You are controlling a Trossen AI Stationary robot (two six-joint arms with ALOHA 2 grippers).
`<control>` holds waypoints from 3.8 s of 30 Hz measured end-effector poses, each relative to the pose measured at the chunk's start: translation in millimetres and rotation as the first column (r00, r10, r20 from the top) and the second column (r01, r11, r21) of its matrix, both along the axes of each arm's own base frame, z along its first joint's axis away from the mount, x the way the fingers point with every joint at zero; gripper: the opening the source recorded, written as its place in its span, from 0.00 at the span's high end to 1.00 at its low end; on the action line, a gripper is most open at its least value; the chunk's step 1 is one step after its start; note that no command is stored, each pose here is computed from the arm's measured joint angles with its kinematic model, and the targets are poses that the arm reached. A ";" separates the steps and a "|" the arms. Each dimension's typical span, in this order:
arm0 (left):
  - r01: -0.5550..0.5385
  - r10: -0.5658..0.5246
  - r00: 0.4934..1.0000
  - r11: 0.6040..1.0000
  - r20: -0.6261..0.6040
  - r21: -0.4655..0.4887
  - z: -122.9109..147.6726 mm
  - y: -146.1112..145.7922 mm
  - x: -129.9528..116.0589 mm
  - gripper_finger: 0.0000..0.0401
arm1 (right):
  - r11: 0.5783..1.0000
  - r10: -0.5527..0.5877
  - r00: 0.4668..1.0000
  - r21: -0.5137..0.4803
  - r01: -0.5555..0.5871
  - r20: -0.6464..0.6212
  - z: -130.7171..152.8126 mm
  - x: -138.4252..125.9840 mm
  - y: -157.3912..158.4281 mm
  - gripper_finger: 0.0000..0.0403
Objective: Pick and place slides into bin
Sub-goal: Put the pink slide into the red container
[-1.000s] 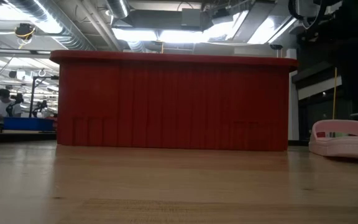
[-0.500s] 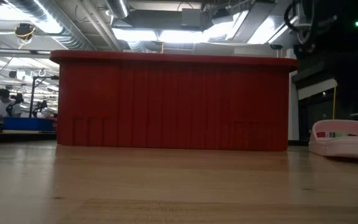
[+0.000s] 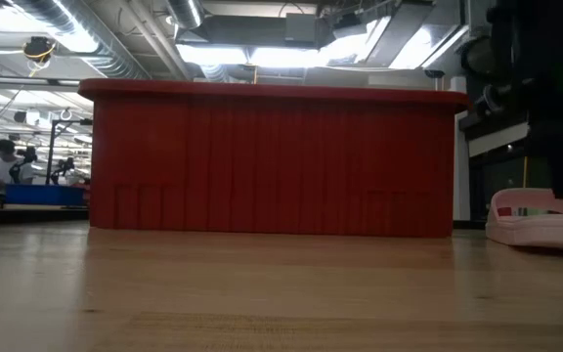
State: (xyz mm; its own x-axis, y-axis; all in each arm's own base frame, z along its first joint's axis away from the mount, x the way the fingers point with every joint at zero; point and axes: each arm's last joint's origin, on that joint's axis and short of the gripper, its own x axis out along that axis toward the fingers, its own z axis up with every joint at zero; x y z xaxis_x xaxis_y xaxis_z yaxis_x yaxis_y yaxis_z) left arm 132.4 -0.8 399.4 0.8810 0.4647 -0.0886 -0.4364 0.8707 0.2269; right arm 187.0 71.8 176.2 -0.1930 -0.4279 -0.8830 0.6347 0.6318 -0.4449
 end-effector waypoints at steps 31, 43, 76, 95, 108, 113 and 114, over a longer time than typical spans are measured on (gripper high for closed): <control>0.001 -0.001 1.000 1.000 0.012 0.001 0.7 -1.0 7.0 0.99 | 0.994 -0.001 1.000 -0.108 0.003 0.016 -16.7 -6.1 -15.8 0.73; 0.004 -0.004 1.000 0.999 -0.004 0.032 0.7 -0.9 7.0 0.99 | 0.995 -0.005 1.000 -0.100 0.006 0.006 -15.9 -6.4 -15.5 0.97; 0.014 -0.009 0.999 0.995 -0.048 0.100 0.0 -1.0 6.9 0.99 | 0.942 0.276 0.901 0.093 -0.323 0.336 164.2 29.9 54.4 0.98; -0.011 0.015 0.999 0.995 -0.044 0.096 0.0 -0.4 6.6 0.99 | 0.903 0.428 0.753 -0.200 -0.381 0.500 225.7 36.6 38.9 0.98; -0.034 0.037 0.999 0.997 -0.031 0.074 0.1 0.2 6.2 0.99 | 0.891 0.452 0.753 -0.292 -0.348 0.478 256.1 46.7 -5.1 0.98; -0.036 0.038 0.999 0.997 -0.031 0.074 0.1 0.2 6.2 0.99 | 0.891 0.421 0.807 -0.356 -0.282 0.414 255.1 54.1 -34.1 0.98; -0.036 0.038 0.999 0.997 -0.031 0.074 0.1 0.2 6.2 0.99 | 0.890 0.415 0.820 -0.365 -0.274 0.395 254.3 56.7 -40.7 0.98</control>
State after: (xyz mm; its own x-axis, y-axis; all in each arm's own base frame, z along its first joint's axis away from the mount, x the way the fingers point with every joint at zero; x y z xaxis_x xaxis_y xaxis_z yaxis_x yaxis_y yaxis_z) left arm 138.6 -0.6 399.5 0.8605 0.5030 -0.0810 -0.4593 0.8346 0.3040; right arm 243.7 31.0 430.5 0.4033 -0.6289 -0.6647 0.5707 0.7407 -0.3545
